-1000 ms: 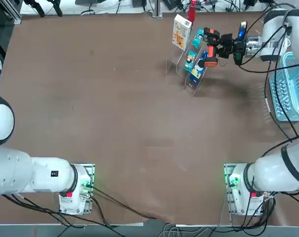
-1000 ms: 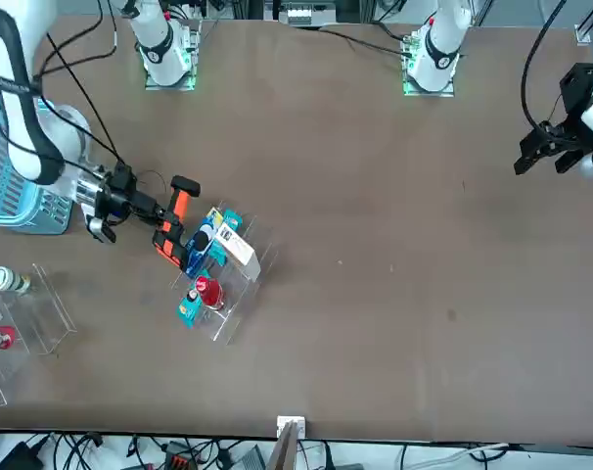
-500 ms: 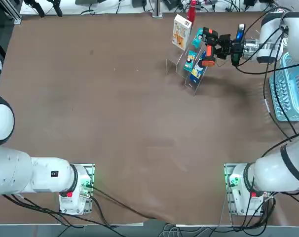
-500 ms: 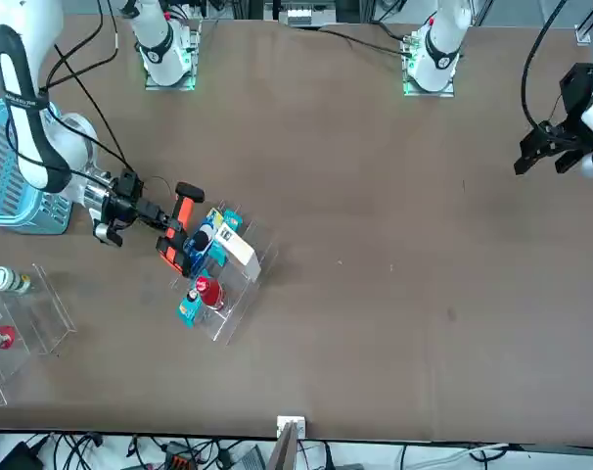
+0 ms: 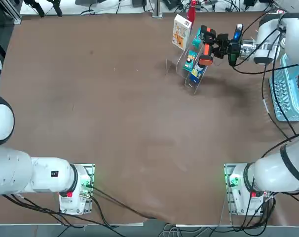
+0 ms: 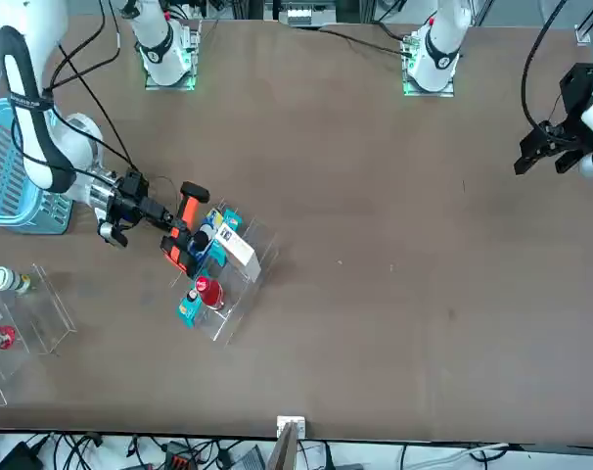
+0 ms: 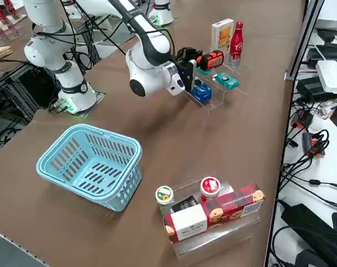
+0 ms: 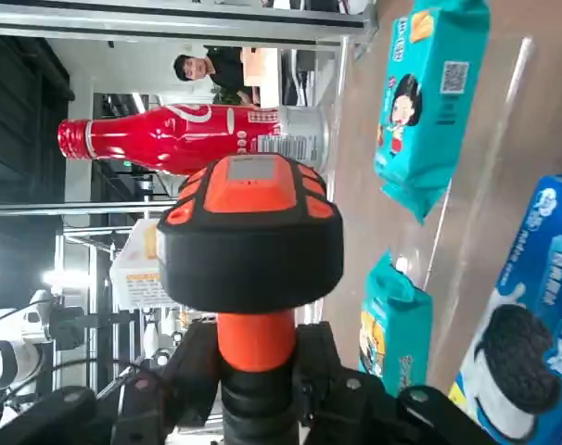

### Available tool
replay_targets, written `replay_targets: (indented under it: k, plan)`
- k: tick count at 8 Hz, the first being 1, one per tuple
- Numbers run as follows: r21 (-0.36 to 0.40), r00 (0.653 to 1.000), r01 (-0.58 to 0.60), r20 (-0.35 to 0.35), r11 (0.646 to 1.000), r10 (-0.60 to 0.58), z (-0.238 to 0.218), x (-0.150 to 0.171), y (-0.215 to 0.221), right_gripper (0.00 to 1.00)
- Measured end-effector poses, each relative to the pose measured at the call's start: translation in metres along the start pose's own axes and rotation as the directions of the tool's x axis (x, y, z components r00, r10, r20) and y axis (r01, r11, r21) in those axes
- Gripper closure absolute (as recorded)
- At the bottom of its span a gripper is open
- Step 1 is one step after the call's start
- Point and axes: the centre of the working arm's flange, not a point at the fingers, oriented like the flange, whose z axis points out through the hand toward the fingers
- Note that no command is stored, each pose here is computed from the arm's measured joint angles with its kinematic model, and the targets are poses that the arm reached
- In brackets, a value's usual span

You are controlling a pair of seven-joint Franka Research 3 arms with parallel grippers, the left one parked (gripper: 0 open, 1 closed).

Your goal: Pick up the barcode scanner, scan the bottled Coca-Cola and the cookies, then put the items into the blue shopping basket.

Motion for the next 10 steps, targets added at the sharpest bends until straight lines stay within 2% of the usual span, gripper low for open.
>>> replay_targets:
  k: [5,10]
  plan:
    - [0.019,0.999,0.002,-0.033,1.000,-0.001,0.011,-0.005,0.020,0.56]
    - [0.037,0.998,-0.001,-0.055,0.999,0.003,0.015,-0.003,0.019,0.56]
